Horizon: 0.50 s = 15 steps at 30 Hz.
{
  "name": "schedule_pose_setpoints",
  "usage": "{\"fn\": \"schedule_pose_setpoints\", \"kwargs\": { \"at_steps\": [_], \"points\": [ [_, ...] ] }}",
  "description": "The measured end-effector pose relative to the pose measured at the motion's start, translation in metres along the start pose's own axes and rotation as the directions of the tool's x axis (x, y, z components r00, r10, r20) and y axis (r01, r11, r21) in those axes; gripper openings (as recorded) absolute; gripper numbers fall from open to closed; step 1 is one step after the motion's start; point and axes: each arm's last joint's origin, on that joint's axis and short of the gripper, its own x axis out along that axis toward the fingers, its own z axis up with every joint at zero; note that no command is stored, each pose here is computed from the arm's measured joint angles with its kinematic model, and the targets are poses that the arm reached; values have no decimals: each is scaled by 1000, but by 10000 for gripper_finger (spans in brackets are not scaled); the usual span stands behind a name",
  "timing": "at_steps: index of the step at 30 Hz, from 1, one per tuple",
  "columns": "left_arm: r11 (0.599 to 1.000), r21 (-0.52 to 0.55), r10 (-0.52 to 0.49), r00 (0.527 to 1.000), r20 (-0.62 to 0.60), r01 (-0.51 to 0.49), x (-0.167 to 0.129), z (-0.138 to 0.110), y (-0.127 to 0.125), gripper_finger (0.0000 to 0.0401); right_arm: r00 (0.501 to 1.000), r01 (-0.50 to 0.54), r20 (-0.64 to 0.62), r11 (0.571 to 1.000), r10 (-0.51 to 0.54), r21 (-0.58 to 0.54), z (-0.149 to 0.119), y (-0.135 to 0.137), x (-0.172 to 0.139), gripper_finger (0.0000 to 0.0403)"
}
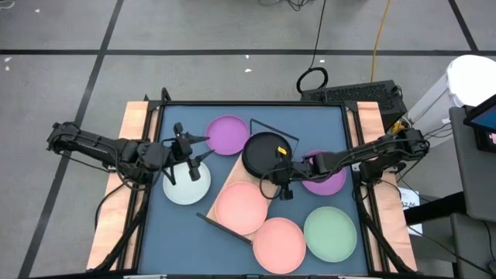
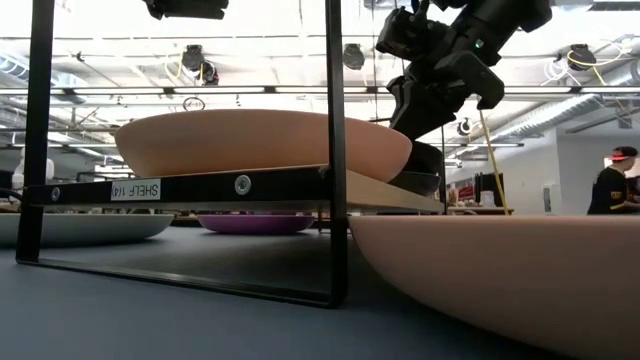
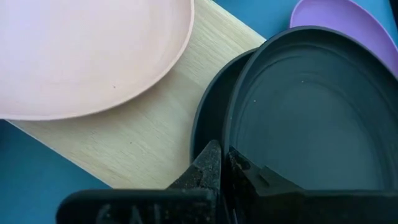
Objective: Place and stack plates onto a shelf
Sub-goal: Stack the black plate on top of the black plate on the shelf
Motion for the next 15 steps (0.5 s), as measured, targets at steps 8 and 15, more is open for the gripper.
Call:
{"fn": "schedule_pose_setpoints", "kwargs": {
  "at_steps": [8,15],
  "points": [
    [1000,-1,0,1000,0,0,0,0,0,209,1000,-5,3,1000,5,10,0,3,-1,38],
    [1000,0,0,1000,-1,0,0,0,0,209,999,-17,30,1000,16,5,4,7,-8,79]
  ]
}}
